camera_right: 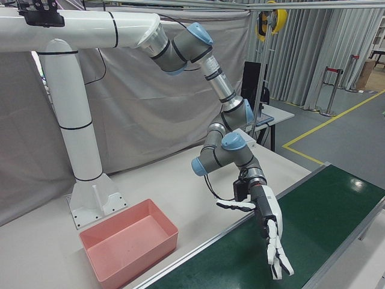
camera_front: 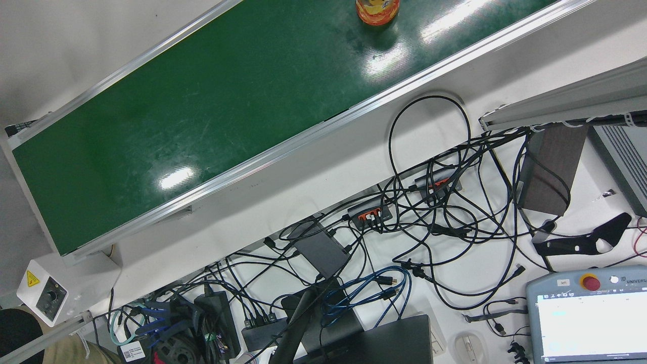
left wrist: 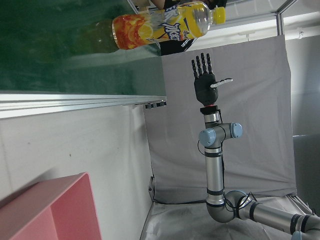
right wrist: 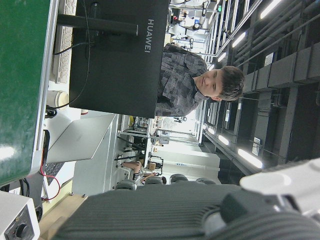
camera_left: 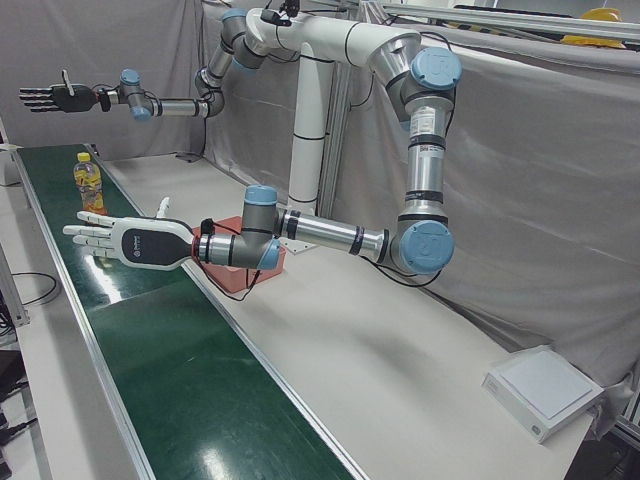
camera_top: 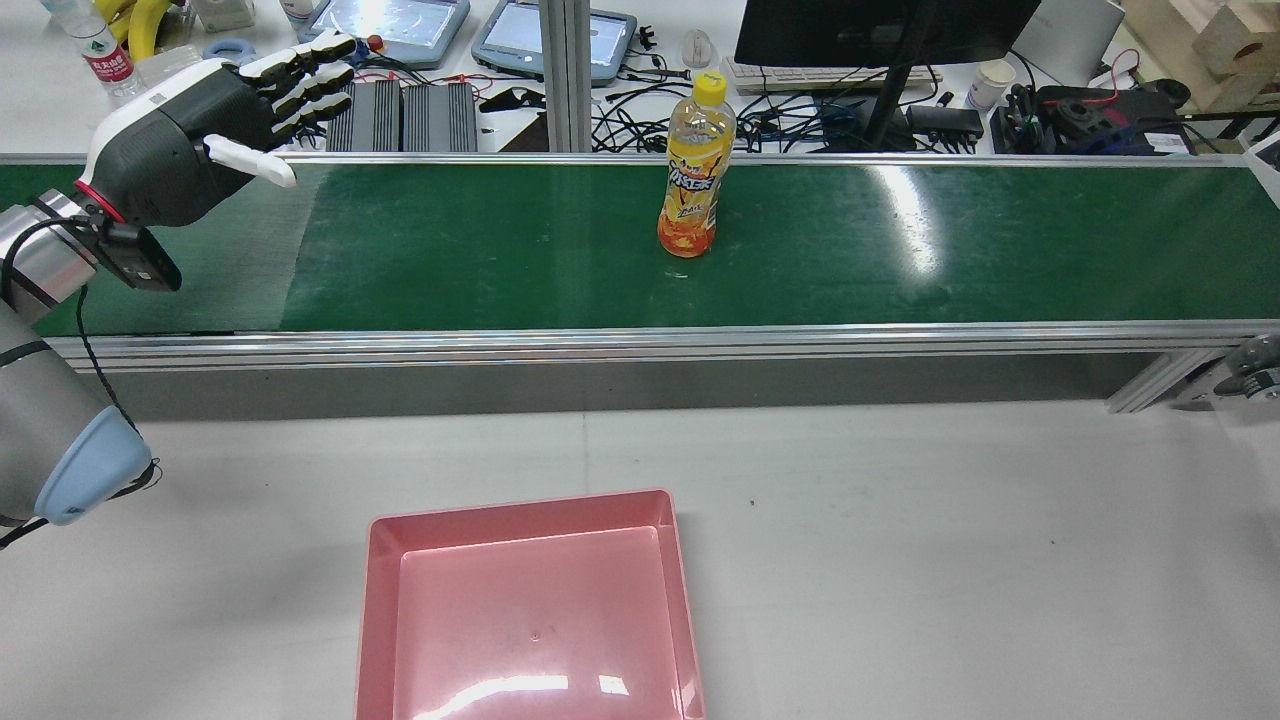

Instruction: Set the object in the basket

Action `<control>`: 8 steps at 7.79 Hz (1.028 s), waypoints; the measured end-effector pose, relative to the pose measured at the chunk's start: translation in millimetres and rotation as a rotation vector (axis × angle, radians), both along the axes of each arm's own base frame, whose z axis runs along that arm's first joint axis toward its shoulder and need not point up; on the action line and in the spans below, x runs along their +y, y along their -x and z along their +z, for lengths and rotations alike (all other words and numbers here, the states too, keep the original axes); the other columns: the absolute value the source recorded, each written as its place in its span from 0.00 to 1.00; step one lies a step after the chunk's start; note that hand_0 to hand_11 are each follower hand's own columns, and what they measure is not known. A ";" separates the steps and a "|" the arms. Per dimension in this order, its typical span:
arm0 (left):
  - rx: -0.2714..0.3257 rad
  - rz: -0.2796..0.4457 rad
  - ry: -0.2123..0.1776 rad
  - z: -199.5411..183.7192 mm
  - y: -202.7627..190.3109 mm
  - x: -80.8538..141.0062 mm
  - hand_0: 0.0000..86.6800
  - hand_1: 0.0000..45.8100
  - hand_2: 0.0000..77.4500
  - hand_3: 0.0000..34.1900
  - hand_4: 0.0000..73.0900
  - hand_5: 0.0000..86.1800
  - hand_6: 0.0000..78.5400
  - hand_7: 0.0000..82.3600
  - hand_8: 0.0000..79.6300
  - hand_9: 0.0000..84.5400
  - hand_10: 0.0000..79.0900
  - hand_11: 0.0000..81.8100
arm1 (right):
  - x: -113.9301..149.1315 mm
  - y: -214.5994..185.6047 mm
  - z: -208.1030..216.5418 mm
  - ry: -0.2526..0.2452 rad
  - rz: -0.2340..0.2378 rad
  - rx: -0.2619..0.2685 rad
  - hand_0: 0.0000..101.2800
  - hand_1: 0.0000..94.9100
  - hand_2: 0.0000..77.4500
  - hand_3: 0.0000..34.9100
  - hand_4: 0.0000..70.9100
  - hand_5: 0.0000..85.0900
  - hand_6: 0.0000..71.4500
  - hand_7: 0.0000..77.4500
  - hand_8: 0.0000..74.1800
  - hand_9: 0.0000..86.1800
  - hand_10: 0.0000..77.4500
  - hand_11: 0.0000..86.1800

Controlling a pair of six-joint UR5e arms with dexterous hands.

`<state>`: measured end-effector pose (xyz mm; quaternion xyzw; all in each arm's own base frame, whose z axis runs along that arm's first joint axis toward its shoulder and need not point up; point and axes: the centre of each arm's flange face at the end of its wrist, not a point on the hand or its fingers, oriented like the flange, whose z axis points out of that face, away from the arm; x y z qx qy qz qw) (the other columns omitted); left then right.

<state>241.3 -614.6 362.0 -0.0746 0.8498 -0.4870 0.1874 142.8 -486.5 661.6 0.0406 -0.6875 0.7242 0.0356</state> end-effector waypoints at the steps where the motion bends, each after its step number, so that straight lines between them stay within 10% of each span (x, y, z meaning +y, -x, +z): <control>1: 0.001 -0.001 -0.003 -1.6 1.5 0.1 0.62 0.23 0.01 0.04 0.22 0.10 0.00 0.01 0.08 0.08 0.08 0.13 | 0.0 0.0 0.1 0.000 0.000 0.000 0.00 0.00 0.01 0.00 0.00 0.00 0.00 0.01 0.00 0.00 0.00 0.00; 5: 0.004 -0.003 -0.003 -2.4 3.1 0.0 0.68 0.39 0.01 0.03 0.22 0.11 0.00 0.01 0.08 0.08 0.08 0.15 | 0.0 0.0 0.2 0.000 0.000 0.001 0.00 0.00 0.01 0.00 0.00 0.00 0.00 0.01 0.00 0.00 0.00 0.00; 8: 0.005 -0.007 -0.003 -2.2 6.4 -0.7 0.64 0.27 0.01 0.03 0.22 0.11 0.00 0.01 0.08 0.08 0.08 0.13 | 0.0 0.0 0.2 0.000 0.000 0.001 0.00 0.00 0.01 0.00 0.00 0.00 0.00 0.01 0.00 0.00 0.00 0.00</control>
